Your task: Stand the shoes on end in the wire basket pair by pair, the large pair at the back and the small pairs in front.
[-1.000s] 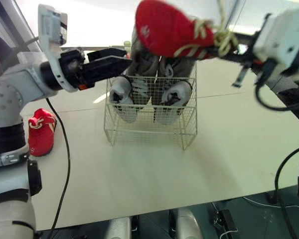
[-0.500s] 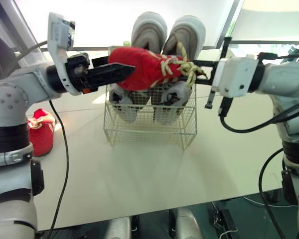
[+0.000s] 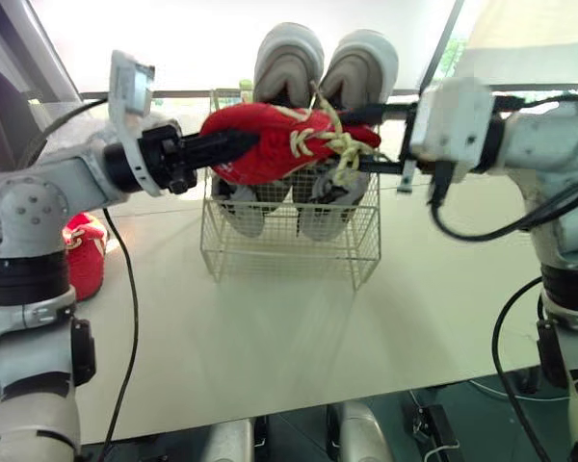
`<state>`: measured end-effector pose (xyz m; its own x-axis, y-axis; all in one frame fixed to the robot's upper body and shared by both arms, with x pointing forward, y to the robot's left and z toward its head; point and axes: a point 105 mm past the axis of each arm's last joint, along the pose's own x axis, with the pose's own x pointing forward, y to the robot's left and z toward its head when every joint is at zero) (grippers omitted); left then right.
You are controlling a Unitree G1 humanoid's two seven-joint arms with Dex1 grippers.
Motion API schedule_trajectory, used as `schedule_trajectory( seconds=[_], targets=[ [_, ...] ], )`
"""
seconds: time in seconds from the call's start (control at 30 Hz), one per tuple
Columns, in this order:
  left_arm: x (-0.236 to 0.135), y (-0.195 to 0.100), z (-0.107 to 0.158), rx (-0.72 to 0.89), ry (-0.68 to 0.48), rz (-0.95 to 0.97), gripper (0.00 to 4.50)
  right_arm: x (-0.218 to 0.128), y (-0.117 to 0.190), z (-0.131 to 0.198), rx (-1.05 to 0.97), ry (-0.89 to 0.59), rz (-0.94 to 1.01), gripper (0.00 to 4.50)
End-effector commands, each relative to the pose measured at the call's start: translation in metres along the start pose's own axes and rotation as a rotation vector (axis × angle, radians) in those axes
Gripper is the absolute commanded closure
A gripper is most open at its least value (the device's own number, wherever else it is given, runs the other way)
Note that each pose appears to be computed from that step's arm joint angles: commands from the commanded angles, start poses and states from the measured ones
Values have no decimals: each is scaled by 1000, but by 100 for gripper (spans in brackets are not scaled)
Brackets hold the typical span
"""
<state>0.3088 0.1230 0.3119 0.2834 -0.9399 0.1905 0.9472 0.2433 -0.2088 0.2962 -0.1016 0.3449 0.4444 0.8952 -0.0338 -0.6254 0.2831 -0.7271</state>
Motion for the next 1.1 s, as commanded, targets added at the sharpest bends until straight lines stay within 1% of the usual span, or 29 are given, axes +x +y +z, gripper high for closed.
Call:
schedule_trajectory(
  seconds=[0.03,0.07,0.1,0.17,0.23,0.3,0.4,0.53,0.7,0.9,1.1],
  targets=[
    [-3,-6,16,5,-82,1,426,-27,-21,19,202,-118,-121,58],
    [-4,-6,17,-3,-103,6,426,-35,-24,18,308,-164,-139,7],
    [-4,-6,19,-8,-117,9,426,-40,-25,18,377,-195,-150,2],
    [-3,-10,24,-15,-163,-6,426,-53,-25,8,598,-292,-177,2],
    [-2,-14,28,-29,-203,-24,426,-54,-15,-8,742,-320,-194,2],
    [-1,-17,31,-39,-225,-38,426,-52,-7,-17,829,-336,-209,2],
    [3,-22,35,-53,-259,-64,426,-38,5,-20,973,-423,-198,2],
    [8,-26,36,-63,-275,-80,426,-21,12,-12,1049,-504,-187,2],
    [13,-28,35,-79,-282,-97,426,4,12,17,1092,-640,-127,2],
    [18,-27,34,-81,-299,-98,426,20,13,31,1085,-676,-73,2],
    [20,-28,32,-78,-316,-93,426,30,12,34,1090,-686,-52,2]
  ],
)
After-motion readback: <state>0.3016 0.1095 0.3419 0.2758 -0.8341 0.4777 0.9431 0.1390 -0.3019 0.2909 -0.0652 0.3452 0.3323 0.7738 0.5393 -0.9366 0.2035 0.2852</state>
